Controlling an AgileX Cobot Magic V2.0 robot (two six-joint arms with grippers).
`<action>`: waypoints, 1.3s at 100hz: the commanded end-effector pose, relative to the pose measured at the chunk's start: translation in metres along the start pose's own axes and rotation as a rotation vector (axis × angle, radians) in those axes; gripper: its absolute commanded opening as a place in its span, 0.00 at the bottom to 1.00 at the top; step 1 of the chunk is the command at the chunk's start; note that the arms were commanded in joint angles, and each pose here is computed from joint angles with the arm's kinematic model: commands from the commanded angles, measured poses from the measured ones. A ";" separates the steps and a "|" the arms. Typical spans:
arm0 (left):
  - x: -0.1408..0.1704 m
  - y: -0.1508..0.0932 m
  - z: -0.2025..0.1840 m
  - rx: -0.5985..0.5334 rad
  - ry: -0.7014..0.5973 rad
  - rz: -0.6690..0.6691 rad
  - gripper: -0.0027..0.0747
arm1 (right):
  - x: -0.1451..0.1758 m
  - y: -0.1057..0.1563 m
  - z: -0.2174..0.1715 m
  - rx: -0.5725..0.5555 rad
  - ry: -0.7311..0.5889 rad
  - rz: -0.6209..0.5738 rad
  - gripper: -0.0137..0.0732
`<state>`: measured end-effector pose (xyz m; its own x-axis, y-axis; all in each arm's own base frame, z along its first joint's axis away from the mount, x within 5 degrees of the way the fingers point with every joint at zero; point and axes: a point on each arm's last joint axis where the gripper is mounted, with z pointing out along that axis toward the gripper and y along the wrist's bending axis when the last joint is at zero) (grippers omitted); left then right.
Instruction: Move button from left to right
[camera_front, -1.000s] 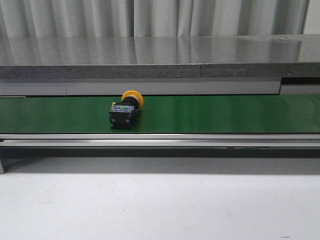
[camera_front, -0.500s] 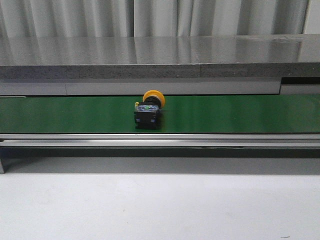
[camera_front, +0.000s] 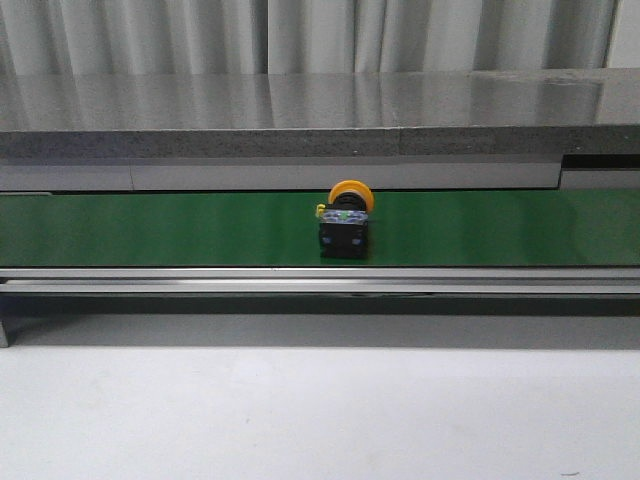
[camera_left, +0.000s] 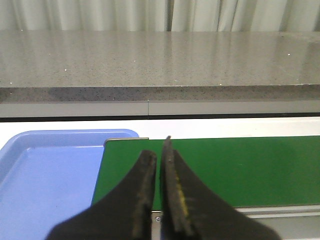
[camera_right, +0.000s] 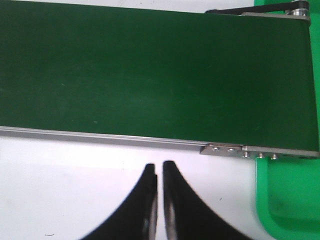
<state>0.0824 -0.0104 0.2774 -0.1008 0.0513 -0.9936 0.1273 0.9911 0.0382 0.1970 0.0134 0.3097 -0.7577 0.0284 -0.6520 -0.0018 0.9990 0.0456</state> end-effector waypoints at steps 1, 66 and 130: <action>-0.016 0.001 -0.001 -0.002 -0.105 -0.008 0.04 | -0.012 0.001 -0.009 -0.009 -0.081 0.000 0.38; -0.016 0.001 -0.001 -0.002 -0.105 -0.008 0.04 | -0.031 0.014 -0.003 -0.112 -0.171 0.076 0.78; -0.016 0.001 -0.001 -0.002 -0.105 -0.008 0.04 | -0.062 0.065 0.078 -0.186 -0.020 -0.055 0.78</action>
<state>0.0824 -0.0104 0.2774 -0.1008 0.0513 -0.9936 0.1273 0.9911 0.0382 0.2873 0.0779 0.2771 -0.8053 -0.0311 -0.5921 -0.1450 0.9786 0.1459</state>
